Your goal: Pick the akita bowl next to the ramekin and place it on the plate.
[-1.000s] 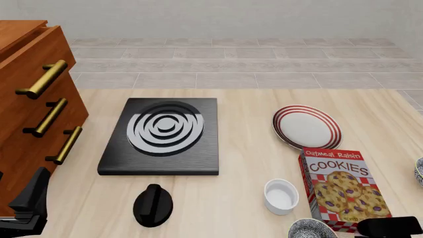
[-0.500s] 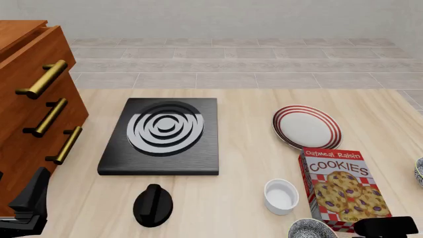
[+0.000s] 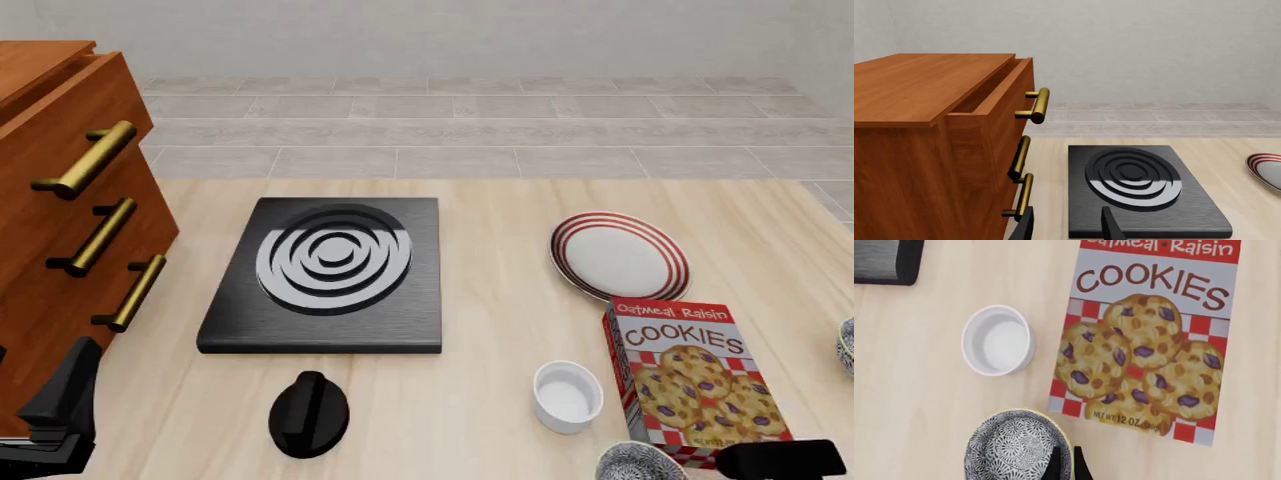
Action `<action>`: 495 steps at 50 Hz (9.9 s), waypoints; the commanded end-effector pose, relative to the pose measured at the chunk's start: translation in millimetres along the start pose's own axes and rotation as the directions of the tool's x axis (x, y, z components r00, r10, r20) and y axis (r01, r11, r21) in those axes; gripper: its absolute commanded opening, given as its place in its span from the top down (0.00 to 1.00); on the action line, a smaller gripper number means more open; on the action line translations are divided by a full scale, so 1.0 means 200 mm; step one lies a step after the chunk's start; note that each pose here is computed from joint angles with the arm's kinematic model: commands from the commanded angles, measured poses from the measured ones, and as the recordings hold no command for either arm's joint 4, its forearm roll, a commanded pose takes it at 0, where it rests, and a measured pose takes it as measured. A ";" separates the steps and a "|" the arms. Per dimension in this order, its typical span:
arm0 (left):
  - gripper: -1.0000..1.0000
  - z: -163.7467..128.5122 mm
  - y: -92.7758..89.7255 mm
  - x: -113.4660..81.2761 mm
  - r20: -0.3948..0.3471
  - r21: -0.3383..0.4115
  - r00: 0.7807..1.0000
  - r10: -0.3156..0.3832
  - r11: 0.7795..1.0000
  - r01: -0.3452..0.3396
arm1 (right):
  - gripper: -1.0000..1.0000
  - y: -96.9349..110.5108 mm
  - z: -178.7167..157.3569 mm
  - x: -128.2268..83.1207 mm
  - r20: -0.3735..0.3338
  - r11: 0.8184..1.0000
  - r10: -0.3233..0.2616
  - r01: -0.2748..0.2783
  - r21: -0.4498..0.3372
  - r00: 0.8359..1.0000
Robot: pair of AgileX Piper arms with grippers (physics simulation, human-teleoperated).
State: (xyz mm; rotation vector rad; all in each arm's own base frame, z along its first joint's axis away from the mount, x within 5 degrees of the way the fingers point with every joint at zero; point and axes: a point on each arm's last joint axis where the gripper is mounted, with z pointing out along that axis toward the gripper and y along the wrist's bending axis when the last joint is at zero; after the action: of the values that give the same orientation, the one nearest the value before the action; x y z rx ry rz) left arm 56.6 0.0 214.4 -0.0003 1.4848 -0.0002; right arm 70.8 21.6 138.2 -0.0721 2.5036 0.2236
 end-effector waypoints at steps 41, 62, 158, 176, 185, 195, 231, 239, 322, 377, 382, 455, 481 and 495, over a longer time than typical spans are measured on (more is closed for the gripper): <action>0.00 0.00 0.00 0.00 0.000 0.000 1.000 0.000 1.000 0.000 | 1.00 0.04 -0.09 -0.08 0.061 0.999 -0.025 0.027 -0.039 0.998; 0.00 0.00 0.00 0.00 0.000 0.000 1.000 0.000 1.000 0.000 | 1.00 0.07 -0.16 -0.14 0.101 0.997 -0.006 0.015 -0.082 0.995; 0.00 0.00 0.00 0.00 0.000 0.000 1.000 0.000 1.000 0.000 | 1.00 0.08 -0.28 -0.47 0.360 0.986 0.159 -0.134 -0.094 0.919; 0.00 0.00 0.00 0.00 0.000 0.000 1.000 0.000 1.000 0.000 | 1.00 0.06 -0.28 -0.56 0.400 0.986 0.168 -0.158 -0.058 0.901; 0.00 0.00 0.00 0.00 0.000 0.000 1.000 0.000 1.000 0.000 | 1.00 0.05 -0.29 -0.59 0.417 0.985 0.170 -0.165 -0.048 0.893; 0.00 0.00 0.00 0.00 0.000 0.000 1.000 0.000 1.000 0.000 | 1.00 0.04 -0.26 -0.62 0.423 0.984 0.174 -0.174 -0.040 0.889; 0.00 0.00 0.00 0.00 0.000 0.000 1.000 0.000 1.000 0.000 | 1.00 -0.01 -0.20 -0.74 0.471 0.976 0.197 -0.218 -0.010 0.860; 0.00 0.00 0.00 0.00 0.000 0.000 1.000 0.000 1.000 0.000 | 1.00 -0.02 -0.18 -0.75 0.477 0.974 0.204 -0.226 -0.011 0.855; 0.00 0.00 0.00 0.00 0.000 0.000 1.000 0.000 1.000 0.000 | 1.00 -0.09 0.01 -0.94 0.521 0.966 0.219 -0.259 0.004 0.825; 0.00 0.00 0.00 0.00 0.000 0.000 1.000 0.000 1.000 0.000 | 1.00 -0.17 0.21 -0.98 0.503 0.957 0.234 -0.288 0.030 0.832; 0.00 0.00 0.00 0.00 0.000 0.000 1.000 0.000 1.000 0.000 | 1.00 -0.18 0.23 -0.99 0.501 0.957 0.234 -0.289 0.034 0.833; 0.00 0.00 0.00 0.00 0.000 0.000 1.000 0.000 1.000 0.000 | 1.00 -0.25 0.45 -1.06 0.482 0.952 0.238 -0.300 0.056 0.843; 0.00 0.00 0.00 0.00 0.000 0.000 1.000 0.000 1.000 0.000 | 1.00 -0.29 0.52 -1.09 0.482 0.949 0.241 -0.309 0.065 0.842; 0.00 0.00 0.00 0.00 0.000 0.000 1.000 0.000 1.000 0.000 | 1.00 -0.32 0.58 -1.10 0.470 0.947 0.239 -0.311 0.079 0.850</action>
State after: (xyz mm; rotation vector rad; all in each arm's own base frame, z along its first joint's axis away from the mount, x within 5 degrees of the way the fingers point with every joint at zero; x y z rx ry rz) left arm 56.6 0.0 214.4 -0.0003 1.4848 -0.0002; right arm 316.4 -17.8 169.3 0.3585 2.0429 0.1461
